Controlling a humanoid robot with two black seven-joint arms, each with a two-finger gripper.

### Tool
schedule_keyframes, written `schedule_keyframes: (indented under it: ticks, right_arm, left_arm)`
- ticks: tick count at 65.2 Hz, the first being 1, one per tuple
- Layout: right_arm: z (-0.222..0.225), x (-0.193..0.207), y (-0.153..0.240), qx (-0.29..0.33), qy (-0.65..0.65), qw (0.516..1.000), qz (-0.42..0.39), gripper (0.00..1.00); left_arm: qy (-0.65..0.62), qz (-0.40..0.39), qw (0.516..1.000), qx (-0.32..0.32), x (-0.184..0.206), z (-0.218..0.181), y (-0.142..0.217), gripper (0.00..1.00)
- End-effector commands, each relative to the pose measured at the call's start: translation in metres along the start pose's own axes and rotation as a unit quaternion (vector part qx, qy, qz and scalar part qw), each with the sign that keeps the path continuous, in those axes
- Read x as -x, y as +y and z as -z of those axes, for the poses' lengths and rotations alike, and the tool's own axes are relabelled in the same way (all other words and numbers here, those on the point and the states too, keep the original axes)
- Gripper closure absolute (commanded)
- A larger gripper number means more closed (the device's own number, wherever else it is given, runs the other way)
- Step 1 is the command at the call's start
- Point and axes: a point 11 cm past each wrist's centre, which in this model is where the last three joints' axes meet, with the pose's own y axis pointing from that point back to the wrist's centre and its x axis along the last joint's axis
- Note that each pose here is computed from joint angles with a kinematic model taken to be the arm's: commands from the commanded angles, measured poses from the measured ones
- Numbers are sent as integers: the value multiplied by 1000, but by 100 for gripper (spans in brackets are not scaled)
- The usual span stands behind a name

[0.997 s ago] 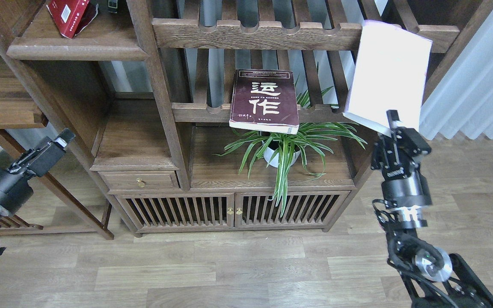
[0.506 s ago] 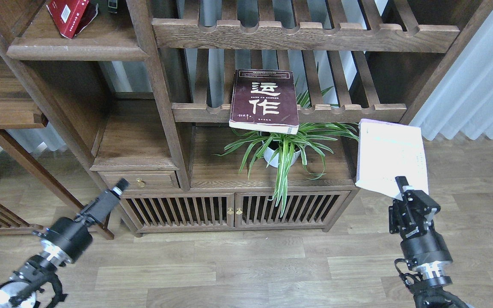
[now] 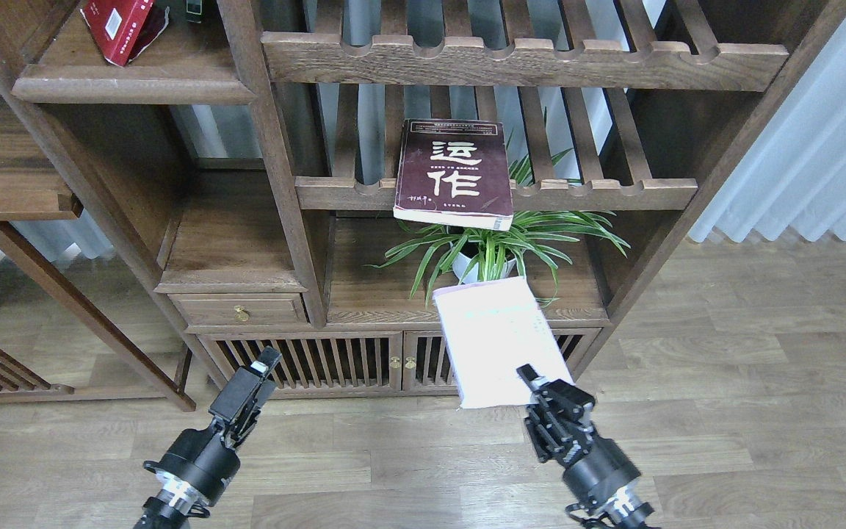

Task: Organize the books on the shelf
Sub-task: 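Grasp the white book with the left gripper, holding it with both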

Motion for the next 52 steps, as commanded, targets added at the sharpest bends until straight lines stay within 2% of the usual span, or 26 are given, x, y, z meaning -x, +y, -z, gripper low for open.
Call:
schedule_keyframes:
  ticks: [1,23,47,52]
  right_arm:
    - [-14,-3,-5,16,-10,1000,1,94]
    - [-47,-16,0,76,-22,997,-18,94]
    - [-56,-15,-5,84,-25,996,-13,94]
    - [-58,-16,-5,86,-24,996,-14,94]
  left_arm:
    - [9,-1,1000,-11,-1,11,-1,5]
    - [14,-16,999,-33,-11,27,3,9]
    - [20,-40,998,-52,-25,42,12,14]
    - [21,-41,998,-51,-26,42,12,18]
